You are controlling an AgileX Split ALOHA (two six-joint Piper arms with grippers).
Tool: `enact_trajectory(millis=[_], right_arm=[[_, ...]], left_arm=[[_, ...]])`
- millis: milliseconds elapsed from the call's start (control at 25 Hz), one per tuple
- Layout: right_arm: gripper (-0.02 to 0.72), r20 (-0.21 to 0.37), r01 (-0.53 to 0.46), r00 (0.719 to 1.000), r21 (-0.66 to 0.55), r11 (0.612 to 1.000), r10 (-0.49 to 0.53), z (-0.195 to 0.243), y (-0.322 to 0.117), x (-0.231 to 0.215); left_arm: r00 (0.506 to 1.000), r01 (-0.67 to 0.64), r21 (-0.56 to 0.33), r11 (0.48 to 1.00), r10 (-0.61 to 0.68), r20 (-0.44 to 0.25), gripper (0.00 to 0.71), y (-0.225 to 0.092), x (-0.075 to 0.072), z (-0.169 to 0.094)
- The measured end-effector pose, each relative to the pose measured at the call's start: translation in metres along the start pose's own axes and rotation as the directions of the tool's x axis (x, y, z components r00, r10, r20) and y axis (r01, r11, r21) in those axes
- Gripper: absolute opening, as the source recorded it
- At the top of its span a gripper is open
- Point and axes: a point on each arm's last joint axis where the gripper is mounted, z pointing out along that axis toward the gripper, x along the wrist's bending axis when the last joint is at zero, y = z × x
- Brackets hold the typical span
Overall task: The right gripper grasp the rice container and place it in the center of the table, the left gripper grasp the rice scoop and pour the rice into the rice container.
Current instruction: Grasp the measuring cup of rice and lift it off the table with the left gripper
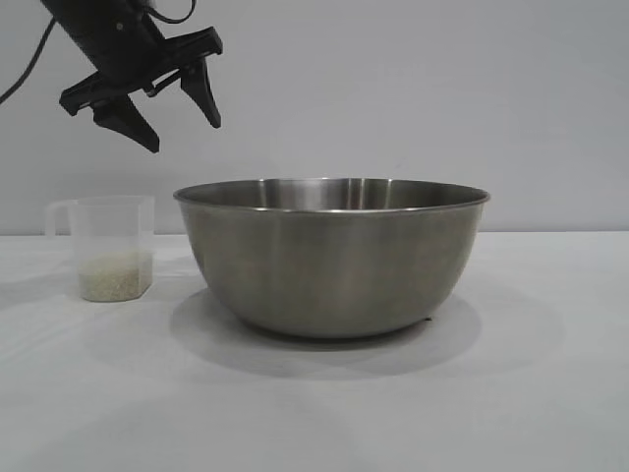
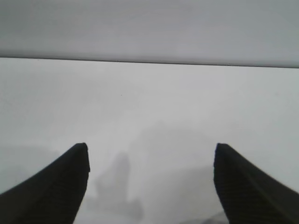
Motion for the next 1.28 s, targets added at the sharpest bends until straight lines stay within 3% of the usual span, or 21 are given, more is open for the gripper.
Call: enact_trajectory(millis=[280, 520, 920, 1280], right_arm=[[0.533, 0.0, 0.0, 1.0, 0.0, 1.0, 0.0, 0.0, 0.0, 0.0], [0.533, 0.0, 0.0, 1.0, 0.0, 1.0, 0.0, 0.0, 0.0, 0.0], [0.533, 0.0, 0.0, 1.0, 0.0, 1.0, 0.0, 0.0, 0.0, 0.0], [0.533, 0.0, 0.0, 1.0, 0.0, 1.0, 0.0, 0.0, 0.0, 0.0]], left_arm=[[0.992, -0.129, -0.054, 0.99, 0.129, 0.004, 0.486, 0.028, -0.018, -0.075], [0.99, -0.137, 0.034, 0.99, 0.136, 0.024, 0.486, 0.027, -0.029, -0.125], [0.993, -0.113, 0.219, 0.969, 0.102, 0.06, 0.486, 0.01, -0.038, -0.17], [0.994, -0.106, 0.274, 0.956, 0.097, 0.046, 0.486, -0.032, -0.036, -0.196]])
